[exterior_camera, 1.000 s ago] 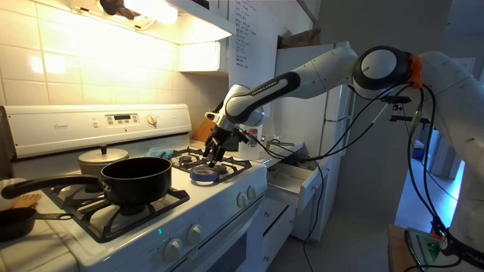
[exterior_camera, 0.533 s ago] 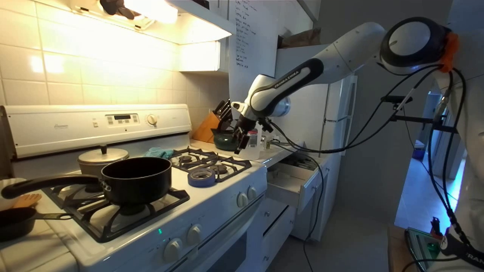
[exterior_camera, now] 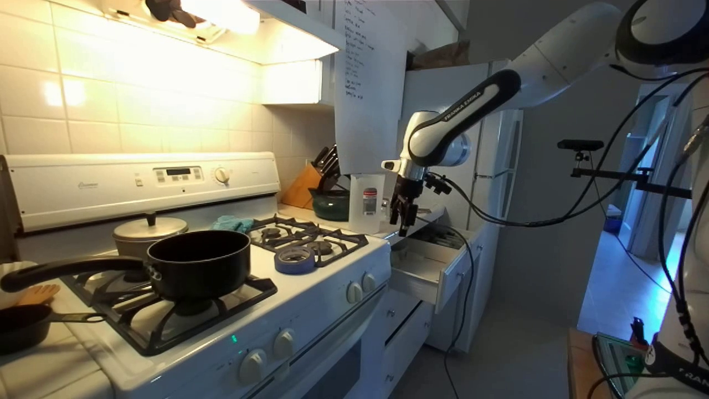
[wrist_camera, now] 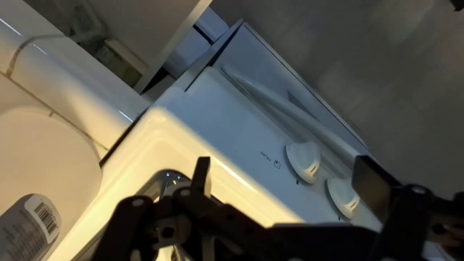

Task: Remove the blue masking tape from the open drawer and put it on the stovetop.

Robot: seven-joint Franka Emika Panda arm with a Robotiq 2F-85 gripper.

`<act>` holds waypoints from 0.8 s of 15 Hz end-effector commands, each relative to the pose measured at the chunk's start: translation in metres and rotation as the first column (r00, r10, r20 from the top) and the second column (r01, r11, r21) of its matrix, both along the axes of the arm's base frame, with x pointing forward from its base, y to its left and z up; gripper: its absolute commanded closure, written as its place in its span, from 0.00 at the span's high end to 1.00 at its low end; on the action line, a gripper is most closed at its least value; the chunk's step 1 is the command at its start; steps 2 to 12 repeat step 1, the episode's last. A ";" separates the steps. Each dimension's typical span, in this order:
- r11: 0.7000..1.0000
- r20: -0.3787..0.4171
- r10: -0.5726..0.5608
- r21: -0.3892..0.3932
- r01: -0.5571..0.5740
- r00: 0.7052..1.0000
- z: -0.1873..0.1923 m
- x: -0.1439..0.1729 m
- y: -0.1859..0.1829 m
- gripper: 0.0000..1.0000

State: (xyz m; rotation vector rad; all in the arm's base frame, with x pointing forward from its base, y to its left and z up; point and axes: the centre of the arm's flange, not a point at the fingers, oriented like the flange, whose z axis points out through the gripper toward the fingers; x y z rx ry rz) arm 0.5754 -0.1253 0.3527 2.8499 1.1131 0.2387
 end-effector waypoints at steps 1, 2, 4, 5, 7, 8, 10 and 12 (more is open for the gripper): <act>1.000 0.002 0.002 0.000 -0.002 1.000 0.001 0.002 0.001 1.00; 1.000 0.002 0.002 0.000 -0.002 1.000 0.001 0.002 0.001 1.00; 1.000 0.002 0.002 0.000 -0.002 1.000 0.001 0.002 0.001 1.00; 1.000 0.002 0.002 0.000 -0.002 1.000 0.001 0.002 0.001 1.00; 1.000 0.002 0.002 0.000 -0.002 1.000 0.001 0.002 0.001 1.00; 1.000 0.002 0.002 0.000 -0.002 1.000 0.001 0.002 0.001 1.00; 1.000 0.002 0.002 0.000 -0.002 1.000 0.001 0.002 0.001 1.00; 1.000 0.002 0.002 0.000 -0.002 1.000 0.001 0.002 0.001 1.00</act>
